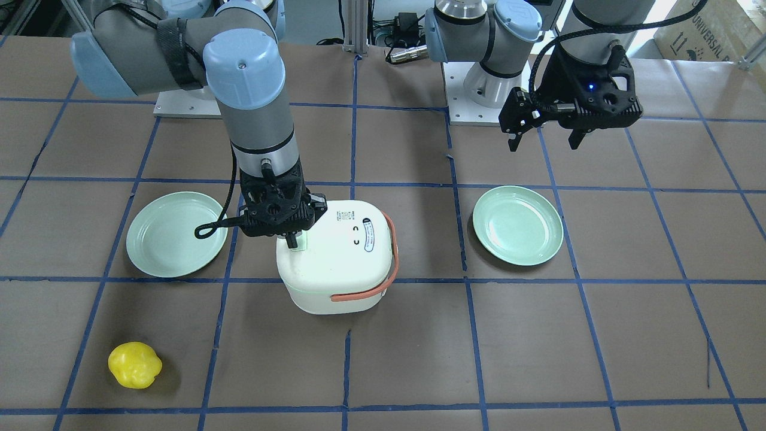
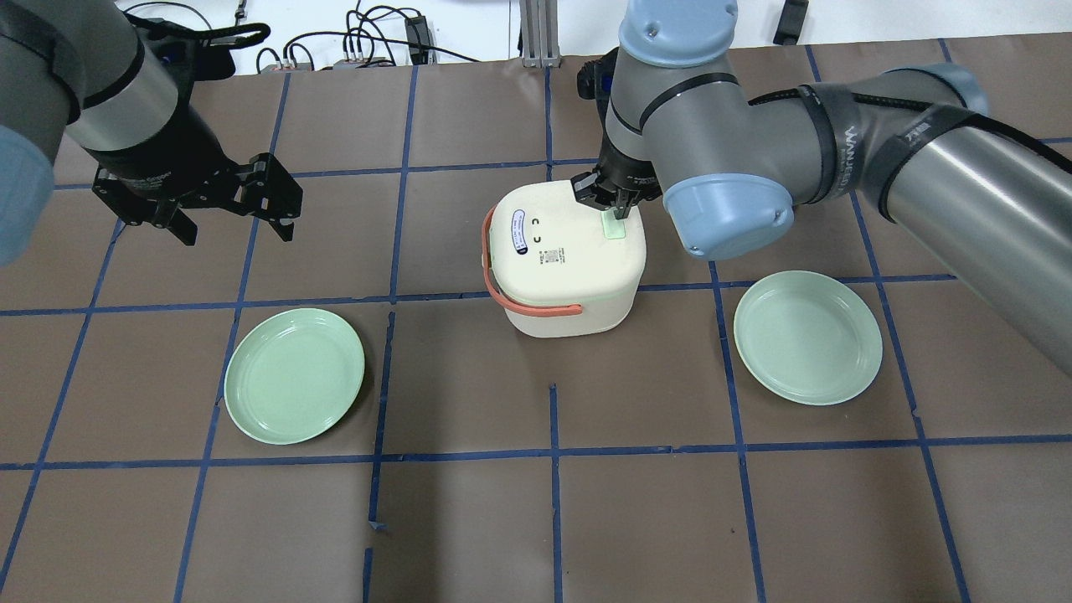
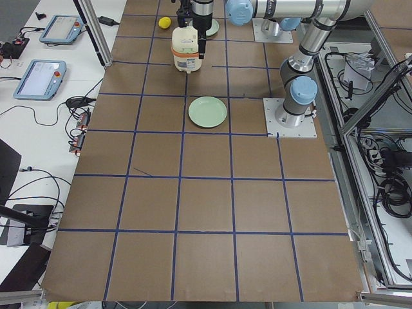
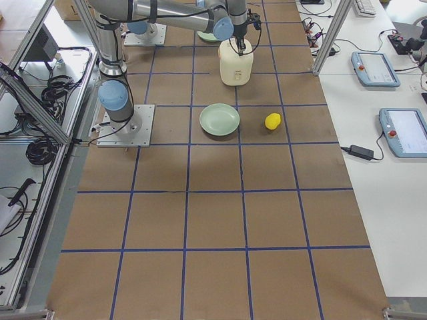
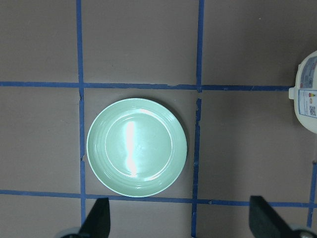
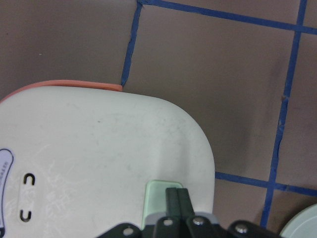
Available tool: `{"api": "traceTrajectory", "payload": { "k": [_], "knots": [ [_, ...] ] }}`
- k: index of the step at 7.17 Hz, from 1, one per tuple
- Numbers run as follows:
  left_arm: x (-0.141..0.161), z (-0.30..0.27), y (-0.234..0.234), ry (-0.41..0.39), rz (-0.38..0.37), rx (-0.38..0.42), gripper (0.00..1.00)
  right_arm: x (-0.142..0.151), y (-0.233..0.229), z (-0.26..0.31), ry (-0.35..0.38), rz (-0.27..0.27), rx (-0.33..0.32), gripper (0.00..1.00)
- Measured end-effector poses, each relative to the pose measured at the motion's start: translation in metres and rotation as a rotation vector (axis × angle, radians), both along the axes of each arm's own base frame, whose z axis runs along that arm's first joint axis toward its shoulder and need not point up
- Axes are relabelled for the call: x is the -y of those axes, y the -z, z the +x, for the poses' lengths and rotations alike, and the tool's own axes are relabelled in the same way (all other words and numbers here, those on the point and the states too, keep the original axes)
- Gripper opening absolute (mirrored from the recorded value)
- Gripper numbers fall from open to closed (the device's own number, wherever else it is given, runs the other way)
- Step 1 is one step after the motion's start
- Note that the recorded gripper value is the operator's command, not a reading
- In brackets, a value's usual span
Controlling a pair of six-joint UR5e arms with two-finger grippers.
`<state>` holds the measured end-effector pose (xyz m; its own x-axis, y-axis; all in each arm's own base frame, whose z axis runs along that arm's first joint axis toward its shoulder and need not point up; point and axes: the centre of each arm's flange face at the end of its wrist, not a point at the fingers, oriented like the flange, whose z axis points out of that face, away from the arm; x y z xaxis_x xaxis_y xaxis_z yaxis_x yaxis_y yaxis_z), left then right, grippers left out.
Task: Press rice cooker button
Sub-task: 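Press down on the green lid button with the right gripper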
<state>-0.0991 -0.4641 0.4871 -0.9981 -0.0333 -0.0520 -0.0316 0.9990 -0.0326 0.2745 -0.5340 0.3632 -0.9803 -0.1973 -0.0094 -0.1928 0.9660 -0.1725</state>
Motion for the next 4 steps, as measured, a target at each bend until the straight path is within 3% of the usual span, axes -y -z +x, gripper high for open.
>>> {"api": "traceTrajectory", "payload": {
  "k": [4],
  "knots": [
    [0.0000, 0.0000, 0.0000, 0.000, 0.000, 0.000, 1.00, -0.0010, 0.0067, 0.0023, 0.000, 0.012, 0.004, 0.10]
  ]
}}
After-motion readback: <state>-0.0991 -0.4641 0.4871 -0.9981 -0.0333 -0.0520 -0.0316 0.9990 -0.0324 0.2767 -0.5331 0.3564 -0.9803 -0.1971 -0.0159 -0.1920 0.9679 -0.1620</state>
